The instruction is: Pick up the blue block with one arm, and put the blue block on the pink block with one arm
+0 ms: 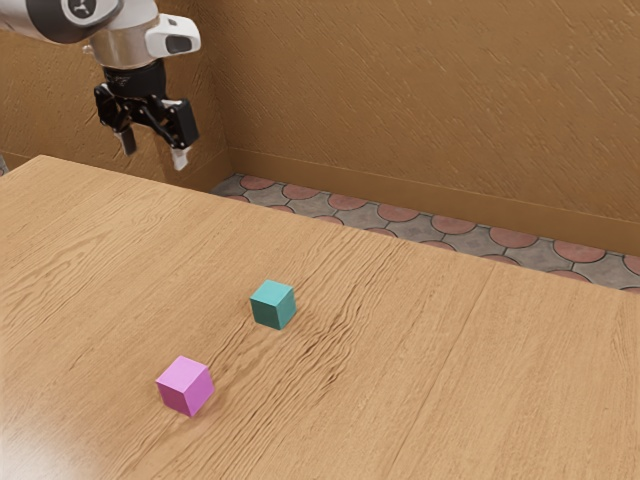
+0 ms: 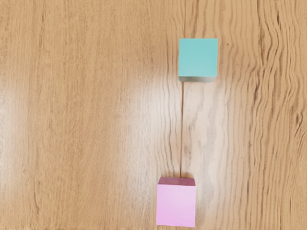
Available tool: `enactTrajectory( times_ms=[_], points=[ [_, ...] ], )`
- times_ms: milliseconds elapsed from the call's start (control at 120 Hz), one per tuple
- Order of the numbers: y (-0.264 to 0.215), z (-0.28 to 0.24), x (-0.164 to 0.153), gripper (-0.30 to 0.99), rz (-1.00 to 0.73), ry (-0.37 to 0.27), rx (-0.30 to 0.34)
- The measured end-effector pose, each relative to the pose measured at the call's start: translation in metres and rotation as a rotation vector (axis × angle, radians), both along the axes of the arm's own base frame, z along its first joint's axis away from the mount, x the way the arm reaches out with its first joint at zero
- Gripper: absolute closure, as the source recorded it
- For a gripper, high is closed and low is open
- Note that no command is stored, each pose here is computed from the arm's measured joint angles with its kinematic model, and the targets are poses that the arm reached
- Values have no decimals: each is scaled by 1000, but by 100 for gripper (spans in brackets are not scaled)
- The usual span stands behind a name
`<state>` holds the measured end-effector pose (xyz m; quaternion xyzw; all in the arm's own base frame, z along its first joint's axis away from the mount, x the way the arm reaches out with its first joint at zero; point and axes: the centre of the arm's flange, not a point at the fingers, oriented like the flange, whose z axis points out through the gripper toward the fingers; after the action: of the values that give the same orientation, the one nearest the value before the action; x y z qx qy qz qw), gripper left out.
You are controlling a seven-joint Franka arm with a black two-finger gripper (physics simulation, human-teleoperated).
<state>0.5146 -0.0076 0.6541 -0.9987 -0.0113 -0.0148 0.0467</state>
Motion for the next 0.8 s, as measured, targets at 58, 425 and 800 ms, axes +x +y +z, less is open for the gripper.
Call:
enactTrajectory(
  times_ms=[58,425,800],
  points=[
    [0,1,-1,0,17,-1,13],
    [-8,-103,61,0,104,91,72],
    [-24,-260,136,0,184,72,-14]
  ],
)
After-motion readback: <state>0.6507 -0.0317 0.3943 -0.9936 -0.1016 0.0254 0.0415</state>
